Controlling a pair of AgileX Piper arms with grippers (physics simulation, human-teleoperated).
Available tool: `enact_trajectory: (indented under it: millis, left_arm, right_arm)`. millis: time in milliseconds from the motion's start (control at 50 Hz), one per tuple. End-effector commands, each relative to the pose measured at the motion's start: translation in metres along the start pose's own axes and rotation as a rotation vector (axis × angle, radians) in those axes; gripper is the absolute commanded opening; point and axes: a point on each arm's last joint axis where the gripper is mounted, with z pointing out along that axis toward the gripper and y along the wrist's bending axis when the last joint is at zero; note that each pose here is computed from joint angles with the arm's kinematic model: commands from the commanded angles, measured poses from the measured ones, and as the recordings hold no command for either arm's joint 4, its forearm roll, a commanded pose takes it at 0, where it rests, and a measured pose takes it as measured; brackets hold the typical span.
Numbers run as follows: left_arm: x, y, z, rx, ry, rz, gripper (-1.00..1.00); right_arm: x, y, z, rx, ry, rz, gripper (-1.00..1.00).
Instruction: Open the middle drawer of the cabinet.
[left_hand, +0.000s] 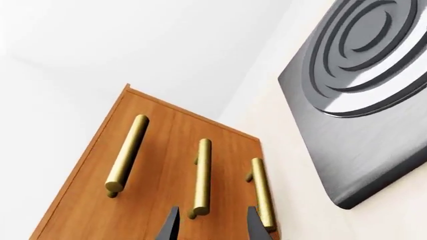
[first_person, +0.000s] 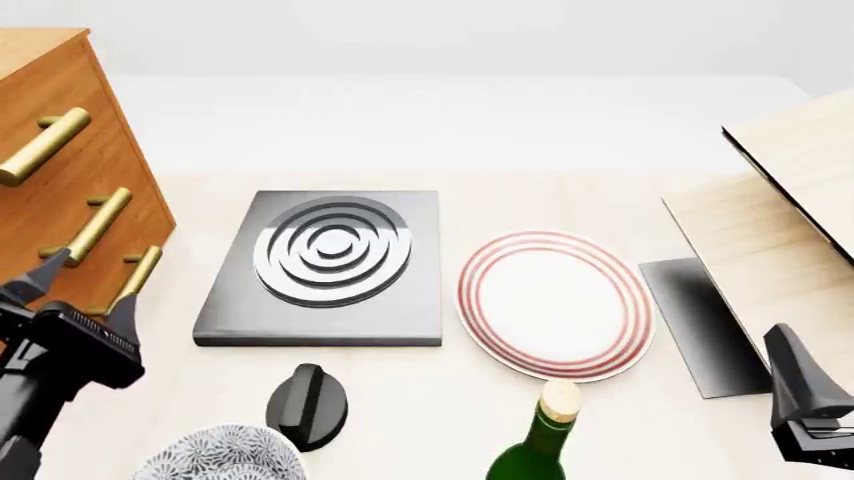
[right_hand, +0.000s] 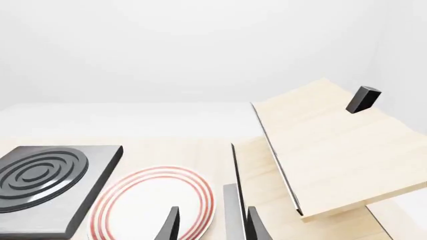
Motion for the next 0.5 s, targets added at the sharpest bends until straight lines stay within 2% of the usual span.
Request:
enact_trajectory:
  millis: [20, 500]
  left_arm:
    - [0.002, 0.001, 0.007, -0.016, 0.007, -0.005, 1.00]
    - [0.005, 0.005, 0.027, -0.029, 0.023, -0.008, 1.00]
  right_arm:
    - [0.000, 0.000, 0.000, -0.003, -0.001, -0.001, 1.00]
    - [0.000, 0.000, 0.000, -0.003, -0.001, -0.001, 1.00]
